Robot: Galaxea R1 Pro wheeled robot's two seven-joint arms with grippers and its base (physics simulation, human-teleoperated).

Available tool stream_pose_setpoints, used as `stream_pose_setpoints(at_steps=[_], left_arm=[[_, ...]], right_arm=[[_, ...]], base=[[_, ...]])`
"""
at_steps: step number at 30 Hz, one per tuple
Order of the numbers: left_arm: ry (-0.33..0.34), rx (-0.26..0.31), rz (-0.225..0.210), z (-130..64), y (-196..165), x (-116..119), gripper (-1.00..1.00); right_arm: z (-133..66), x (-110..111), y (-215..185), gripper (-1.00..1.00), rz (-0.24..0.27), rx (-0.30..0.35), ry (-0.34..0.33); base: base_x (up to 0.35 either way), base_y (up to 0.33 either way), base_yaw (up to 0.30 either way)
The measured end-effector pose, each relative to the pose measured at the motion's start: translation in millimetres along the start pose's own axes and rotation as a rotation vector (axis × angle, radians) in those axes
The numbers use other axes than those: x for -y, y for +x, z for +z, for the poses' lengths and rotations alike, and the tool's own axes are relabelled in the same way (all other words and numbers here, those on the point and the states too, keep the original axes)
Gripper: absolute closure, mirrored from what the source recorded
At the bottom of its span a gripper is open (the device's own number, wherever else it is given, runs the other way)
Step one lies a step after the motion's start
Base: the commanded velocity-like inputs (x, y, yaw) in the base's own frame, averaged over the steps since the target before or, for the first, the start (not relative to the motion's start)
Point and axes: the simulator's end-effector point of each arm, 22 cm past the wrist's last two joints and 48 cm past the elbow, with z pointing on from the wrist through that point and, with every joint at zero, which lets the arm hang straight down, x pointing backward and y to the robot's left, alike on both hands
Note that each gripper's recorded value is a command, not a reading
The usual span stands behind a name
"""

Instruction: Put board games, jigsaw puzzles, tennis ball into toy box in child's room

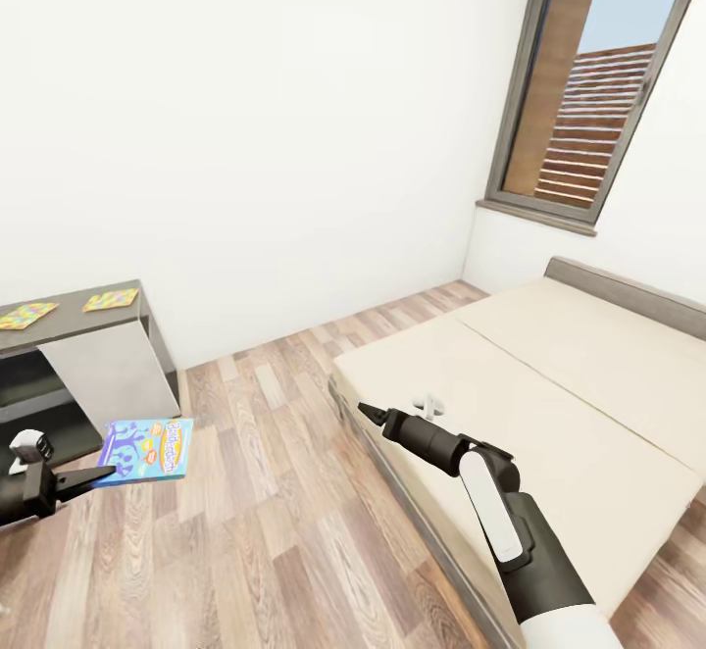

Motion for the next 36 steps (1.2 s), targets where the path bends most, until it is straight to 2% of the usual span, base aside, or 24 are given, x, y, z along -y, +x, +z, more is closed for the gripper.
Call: stream_pose_setpoints(at_steps=[23,36], left_arm=[[0.010,0.009,0.020,-10.7,-3.3,25.3,1.00],[0.031,0.035,0.027,-15.7,-7.2,33.5,1.00]], right_arm=[[-13.8,-24.7,-14.5,-1.00,-0.017,0.020,-0.012],[-17.1,-31.7,-19.1,-1.00,-0.027,0.029,-0.019]], base=[[0.000,0.000,0.210],[0.048,0.000,0.210]])
